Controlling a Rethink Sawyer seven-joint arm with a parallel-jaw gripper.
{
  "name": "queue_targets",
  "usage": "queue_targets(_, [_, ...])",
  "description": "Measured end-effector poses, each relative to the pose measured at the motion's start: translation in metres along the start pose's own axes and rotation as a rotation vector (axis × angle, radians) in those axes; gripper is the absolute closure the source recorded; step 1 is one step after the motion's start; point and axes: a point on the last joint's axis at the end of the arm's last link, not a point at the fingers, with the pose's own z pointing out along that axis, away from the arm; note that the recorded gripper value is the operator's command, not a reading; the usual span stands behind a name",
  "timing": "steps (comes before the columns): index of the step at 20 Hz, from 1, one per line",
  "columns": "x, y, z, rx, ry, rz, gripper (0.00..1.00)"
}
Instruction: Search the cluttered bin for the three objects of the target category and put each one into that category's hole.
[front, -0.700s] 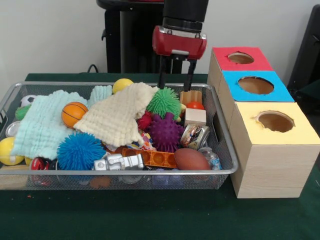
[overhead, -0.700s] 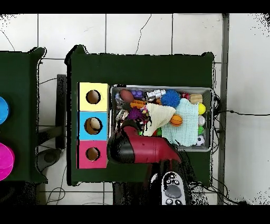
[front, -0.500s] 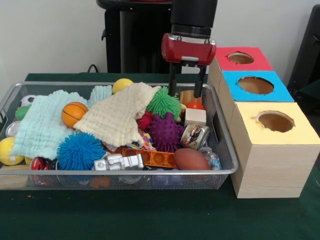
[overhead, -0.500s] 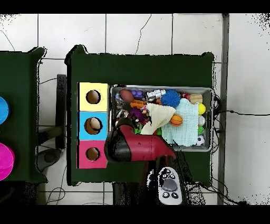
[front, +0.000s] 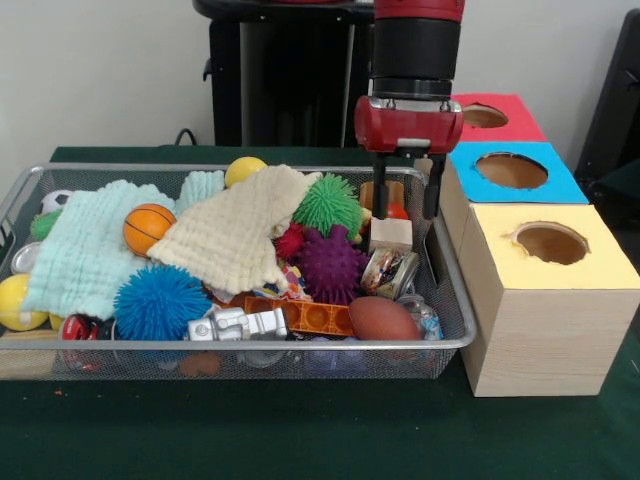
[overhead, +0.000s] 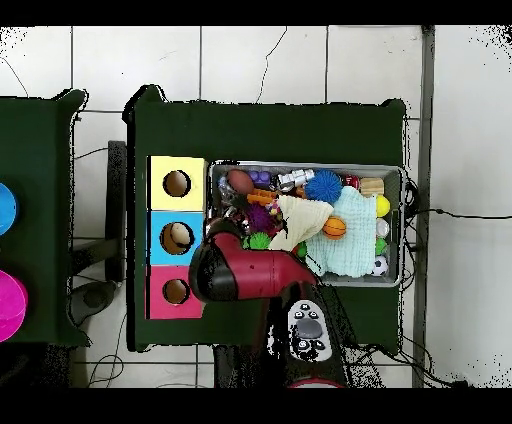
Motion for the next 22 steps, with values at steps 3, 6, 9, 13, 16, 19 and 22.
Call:
queue_targets(3, [-0.002, 0.006, 0.009, -0.010, -0.014, -0.002, 0.00])
queue_targets(6, [-0.006, 0.010, 0.020, -0.015, -0.050, -0.003, 0.00])
queue_targets(9, [-0.015, 0.015, 0.032, -0.020, -0.110, -0.002, 0.00])
queue_targets(13, [-0.024, 0.018, 0.044, -0.022, -0.171, 0.001, 0.00])
queue_targets(16, [-0.027, 0.016, 0.054, -0.017, -0.199, 0.007, 0.00])
queue_targets(19, [-0.028, 0.012, 0.067, -0.013, -0.213, 0.016, 0.00])
queue_targets(22, [-0.025, 0.011, 0.075, -0.013, -0.215, 0.021, 0.00])
